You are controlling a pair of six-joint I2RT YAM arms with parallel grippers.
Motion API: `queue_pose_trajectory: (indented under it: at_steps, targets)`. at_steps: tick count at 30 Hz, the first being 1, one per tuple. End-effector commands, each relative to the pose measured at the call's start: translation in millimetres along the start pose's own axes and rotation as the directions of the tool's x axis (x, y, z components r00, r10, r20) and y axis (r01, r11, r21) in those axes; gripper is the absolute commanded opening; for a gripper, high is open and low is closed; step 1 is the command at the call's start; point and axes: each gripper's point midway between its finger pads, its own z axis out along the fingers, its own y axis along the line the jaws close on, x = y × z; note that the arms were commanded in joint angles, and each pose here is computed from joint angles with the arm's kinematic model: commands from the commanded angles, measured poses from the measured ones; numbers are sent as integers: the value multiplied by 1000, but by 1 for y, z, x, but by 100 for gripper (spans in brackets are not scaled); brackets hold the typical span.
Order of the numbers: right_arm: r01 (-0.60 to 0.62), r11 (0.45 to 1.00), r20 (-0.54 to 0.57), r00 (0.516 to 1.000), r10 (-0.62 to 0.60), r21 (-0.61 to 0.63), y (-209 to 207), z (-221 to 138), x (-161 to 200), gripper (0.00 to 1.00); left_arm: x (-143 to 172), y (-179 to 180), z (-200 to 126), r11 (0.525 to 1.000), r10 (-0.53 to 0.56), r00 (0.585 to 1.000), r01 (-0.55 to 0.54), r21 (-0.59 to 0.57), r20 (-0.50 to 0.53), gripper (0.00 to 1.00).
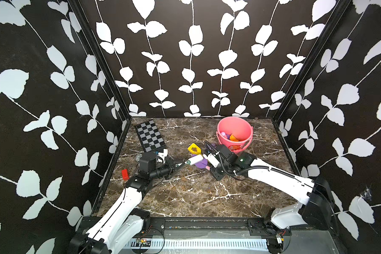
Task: Brush the soil off the hand trowel and place it into the bucket
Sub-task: Brush off the soil from the hand trowel.
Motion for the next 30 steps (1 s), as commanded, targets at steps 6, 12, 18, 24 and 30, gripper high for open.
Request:
queue_pose_trajectory:
  at_steps: [6,12,18,24,30]
  targets:
    - [11,999,20,1000,-12,39,-6,-11,4,0,-10,-23,-19,999,15,1000,-16,50,20,0]
    - [13,999,31,999,-14,31,-4,-8,-4,0,-4,-44,-25,994,44,999,-43,104,-8,0]
    - [7,1000,48,999,-6,-9,4,-5,-18,0,15,-36,-9,994,46,997,-40,105,-65,0]
    - [-1,1000,63,998,3,-26,7,-6,-24,0,29,-17,15,997,27,992,-19,69,-123,0]
    - [-9,1000,93,996,12,-29,7,-15,-21,0,20,7,17,1000,-16,998,17,13,-65,0]
